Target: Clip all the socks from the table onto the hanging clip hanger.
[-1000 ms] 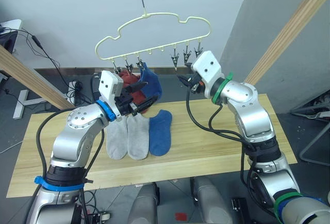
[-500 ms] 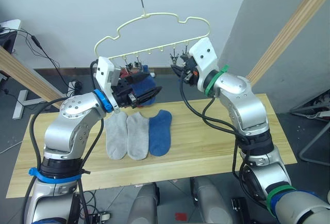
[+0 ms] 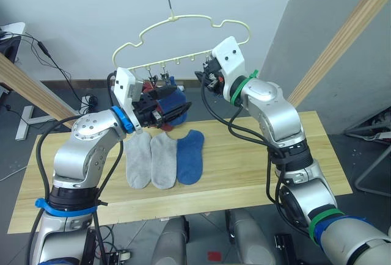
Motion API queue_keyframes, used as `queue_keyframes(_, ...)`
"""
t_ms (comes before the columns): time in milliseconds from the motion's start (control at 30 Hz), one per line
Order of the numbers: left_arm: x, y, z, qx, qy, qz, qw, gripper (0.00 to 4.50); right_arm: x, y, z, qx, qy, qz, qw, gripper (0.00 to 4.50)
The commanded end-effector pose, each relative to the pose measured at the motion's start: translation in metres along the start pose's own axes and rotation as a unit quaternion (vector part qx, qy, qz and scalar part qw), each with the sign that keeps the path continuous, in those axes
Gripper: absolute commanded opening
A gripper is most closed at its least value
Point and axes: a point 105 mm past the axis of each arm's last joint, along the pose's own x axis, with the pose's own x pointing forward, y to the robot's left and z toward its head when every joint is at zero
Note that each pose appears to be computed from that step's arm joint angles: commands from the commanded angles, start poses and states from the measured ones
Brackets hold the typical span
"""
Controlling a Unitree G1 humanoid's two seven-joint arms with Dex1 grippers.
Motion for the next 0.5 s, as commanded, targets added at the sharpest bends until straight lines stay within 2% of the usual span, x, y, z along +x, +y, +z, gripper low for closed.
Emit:
queue_keyframes(33, -0.001, 0.001, 0.011, 0.018, -0.02, 0.007, 1.0, 3.25, 0.002, 0.003, 0.021, -0.011, -0.037, 0.007, 0.999, 2.08)
queue_keyframes(233, 0.001, 0.001, 0.013, 0.017, -0.024, 0.014, 0.999, 3.25, -0.005, 0.0, 0.027, -0.038, -0.046, 0.003, 0.998, 2.08)
queue_keyframes(500, 0.002, 0.001, 0.012, 0.013, -0.023, 0.01, 1.0, 3.25, -0.033, -0.001, 0.029, -0.034, -0.045, 0.013, 0.998, 2.08)
